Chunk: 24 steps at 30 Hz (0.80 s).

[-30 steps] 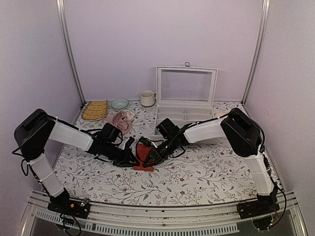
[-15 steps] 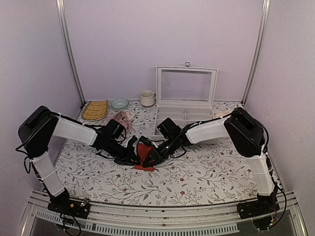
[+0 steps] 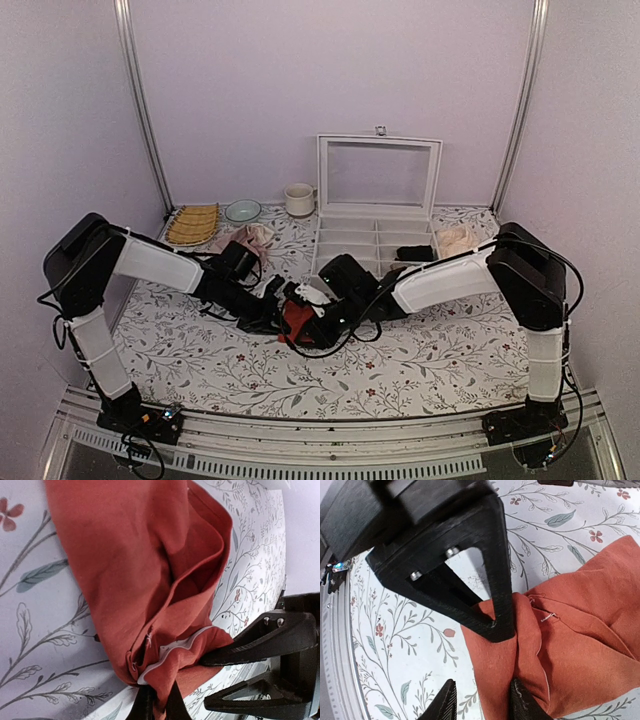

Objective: Roll the underwear
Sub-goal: Roll the underwear at the center of the board.

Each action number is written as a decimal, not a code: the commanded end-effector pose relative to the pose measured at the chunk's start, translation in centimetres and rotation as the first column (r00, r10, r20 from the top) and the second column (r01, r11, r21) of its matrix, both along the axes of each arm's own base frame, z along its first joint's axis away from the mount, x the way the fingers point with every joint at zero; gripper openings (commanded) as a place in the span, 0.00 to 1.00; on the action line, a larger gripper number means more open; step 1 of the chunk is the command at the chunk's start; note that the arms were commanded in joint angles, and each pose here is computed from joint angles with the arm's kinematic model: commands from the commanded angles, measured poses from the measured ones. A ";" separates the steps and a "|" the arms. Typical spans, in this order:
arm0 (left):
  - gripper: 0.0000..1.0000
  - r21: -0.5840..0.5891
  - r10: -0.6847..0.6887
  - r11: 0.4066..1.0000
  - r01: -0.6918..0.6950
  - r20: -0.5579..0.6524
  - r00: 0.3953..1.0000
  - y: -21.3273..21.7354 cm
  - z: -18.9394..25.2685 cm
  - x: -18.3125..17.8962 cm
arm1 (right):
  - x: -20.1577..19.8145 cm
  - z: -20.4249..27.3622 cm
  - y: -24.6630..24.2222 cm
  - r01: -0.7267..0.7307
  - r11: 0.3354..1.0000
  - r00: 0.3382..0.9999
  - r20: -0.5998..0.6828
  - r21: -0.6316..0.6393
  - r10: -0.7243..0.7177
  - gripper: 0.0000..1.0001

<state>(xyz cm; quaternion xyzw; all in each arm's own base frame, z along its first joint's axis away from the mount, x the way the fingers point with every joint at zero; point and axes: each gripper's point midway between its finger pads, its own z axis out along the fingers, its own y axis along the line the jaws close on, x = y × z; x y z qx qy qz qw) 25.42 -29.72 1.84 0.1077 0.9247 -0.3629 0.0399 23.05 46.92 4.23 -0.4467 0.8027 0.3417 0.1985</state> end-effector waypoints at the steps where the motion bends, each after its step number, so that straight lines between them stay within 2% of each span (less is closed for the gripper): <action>1: 0.00 0.111 0.008 0.994 -0.003 -0.043 0.999 1.5 -2.7 -1.0 | 0.9 3.2 -1.6 0.063 0.998 0.969 0.241 -0.031 -0.054 0.36; 5: 0.00 0.112 0.004 0.994 0.002 -0.047 0.999 1.4 -2.7 -1.0 | 0.3 3.4 -1.6 0.044 0.998 0.926 0.376 -0.042 -0.025 0.36; 11: 0.00 0.109 0.000 0.994 0.005 -0.051 0.999 1.3 -2.8 -1.0 | -0.1 1.9 -1.8 0.038 0.995 0.870 0.493 -0.093 0.013 0.34; 15: 0.00 0.108 0.000 0.994 0.006 -0.052 0.999 1.3 -2.8 -1.0 | -0.4 1.3 -1.7 0.041 0.993 0.841 0.540 -0.107 0.023 0.30; 21: 0.00 0.105 -0.002 0.994 0.008 -0.056 0.998 1.2 -2.8 -1.0 | -1.0 0.2 -1.4 0.026 0.989 0.810 0.583 -0.144 0.064 0.30; 22: 0.00 0.105 -0.004 0.994 0.009 -0.055 0.999 1.2 -2.8 -1.0 | -1.0 -0.1 -1.5 0.025 0.988 0.809 0.584 -0.151 0.069 0.28; 24: 0.00 0.105 -0.005 0.994 0.010 -0.055 0.998 1.2 -2.8 -1.0 | -1.1 -0.4 -1.5 0.021 0.988 0.811 0.580 -0.155 0.074 0.17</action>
